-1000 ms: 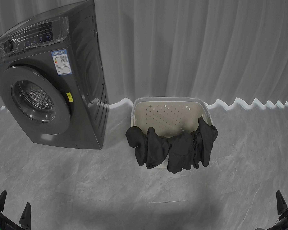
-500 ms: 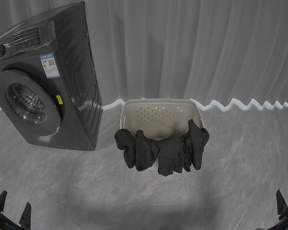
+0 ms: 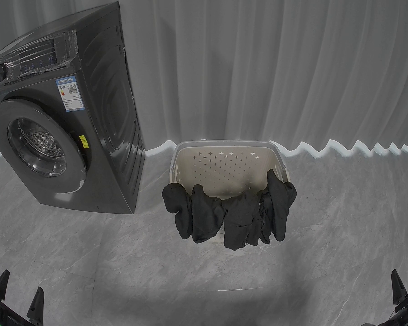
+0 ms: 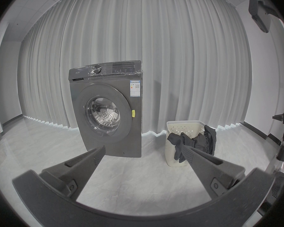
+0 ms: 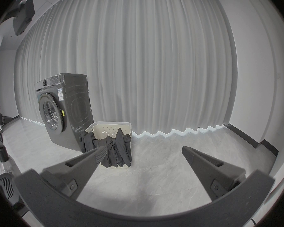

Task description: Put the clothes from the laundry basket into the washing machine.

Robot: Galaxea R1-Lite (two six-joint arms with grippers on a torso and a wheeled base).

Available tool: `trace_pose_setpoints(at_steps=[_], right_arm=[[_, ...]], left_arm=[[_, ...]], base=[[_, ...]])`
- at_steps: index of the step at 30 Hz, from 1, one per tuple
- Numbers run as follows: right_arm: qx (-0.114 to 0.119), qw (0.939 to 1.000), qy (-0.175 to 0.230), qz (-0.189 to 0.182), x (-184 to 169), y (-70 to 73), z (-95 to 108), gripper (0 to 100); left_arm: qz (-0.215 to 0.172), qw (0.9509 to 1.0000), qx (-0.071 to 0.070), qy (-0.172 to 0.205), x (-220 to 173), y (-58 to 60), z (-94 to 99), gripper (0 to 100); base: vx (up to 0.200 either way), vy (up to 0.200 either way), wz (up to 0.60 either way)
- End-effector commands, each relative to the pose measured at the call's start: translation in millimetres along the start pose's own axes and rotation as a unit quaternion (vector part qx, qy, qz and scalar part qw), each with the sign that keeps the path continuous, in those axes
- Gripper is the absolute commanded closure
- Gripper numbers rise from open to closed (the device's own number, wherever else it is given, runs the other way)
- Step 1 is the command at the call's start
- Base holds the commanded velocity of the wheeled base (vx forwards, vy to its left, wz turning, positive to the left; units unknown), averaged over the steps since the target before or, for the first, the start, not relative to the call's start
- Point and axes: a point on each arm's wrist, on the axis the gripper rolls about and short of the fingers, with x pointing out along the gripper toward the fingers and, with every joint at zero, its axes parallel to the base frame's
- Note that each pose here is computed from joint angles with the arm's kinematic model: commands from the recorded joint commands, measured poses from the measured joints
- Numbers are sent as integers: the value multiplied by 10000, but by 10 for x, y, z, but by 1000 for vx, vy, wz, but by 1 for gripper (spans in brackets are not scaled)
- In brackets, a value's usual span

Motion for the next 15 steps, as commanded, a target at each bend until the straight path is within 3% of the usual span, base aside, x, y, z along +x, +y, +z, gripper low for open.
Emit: trace_pose_setpoints(at_steps=[1, 11, 15], right_arm=[[-1, 10000, 2, -1, 0, 0, -52, 0], [-1, 10000, 2, -1, 0, 0, -52, 0], [-1, 10000, 2, -1, 0, 0, -52, 0]], left_arm=[[0, 10000, -2, -9, -2, 0, -49, 0], [-7, 10000, -17, -8, -2, 0, -49, 0], [-7, 10000, -17, -8, -2, 0, -49, 0]], base=[[0, 0, 0], [180, 0, 0], [0, 0, 0]])
